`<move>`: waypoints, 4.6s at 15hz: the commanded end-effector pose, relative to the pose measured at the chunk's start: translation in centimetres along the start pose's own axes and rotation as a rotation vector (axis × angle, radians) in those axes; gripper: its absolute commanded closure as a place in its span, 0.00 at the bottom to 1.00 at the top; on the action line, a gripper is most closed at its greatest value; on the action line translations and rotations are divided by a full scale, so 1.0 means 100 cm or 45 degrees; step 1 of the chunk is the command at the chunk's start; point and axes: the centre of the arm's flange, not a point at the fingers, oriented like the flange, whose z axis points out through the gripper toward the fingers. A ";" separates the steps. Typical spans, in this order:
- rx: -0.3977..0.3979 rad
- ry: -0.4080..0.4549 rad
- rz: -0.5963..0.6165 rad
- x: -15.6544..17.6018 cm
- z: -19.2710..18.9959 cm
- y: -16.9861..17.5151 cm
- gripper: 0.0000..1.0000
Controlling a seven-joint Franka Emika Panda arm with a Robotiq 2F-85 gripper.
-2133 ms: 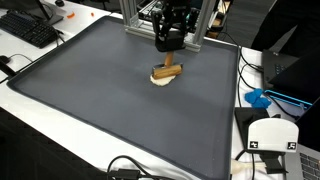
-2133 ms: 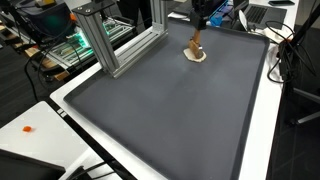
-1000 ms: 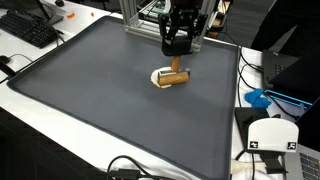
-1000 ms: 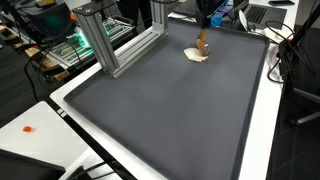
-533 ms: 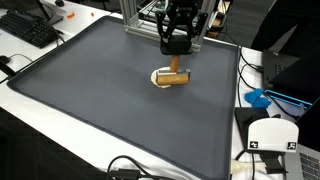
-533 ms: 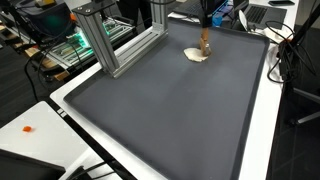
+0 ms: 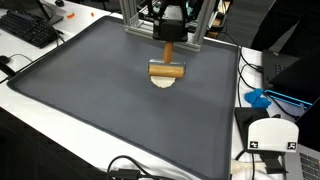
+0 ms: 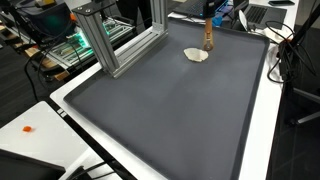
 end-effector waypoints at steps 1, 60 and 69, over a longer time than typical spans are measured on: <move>-0.026 -0.097 0.160 -0.015 -0.041 0.000 0.65; 0.046 -0.333 0.468 -0.200 -0.140 -0.062 0.15; -0.029 -0.192 0.404 -0.161 -0.177 -0.051 0.00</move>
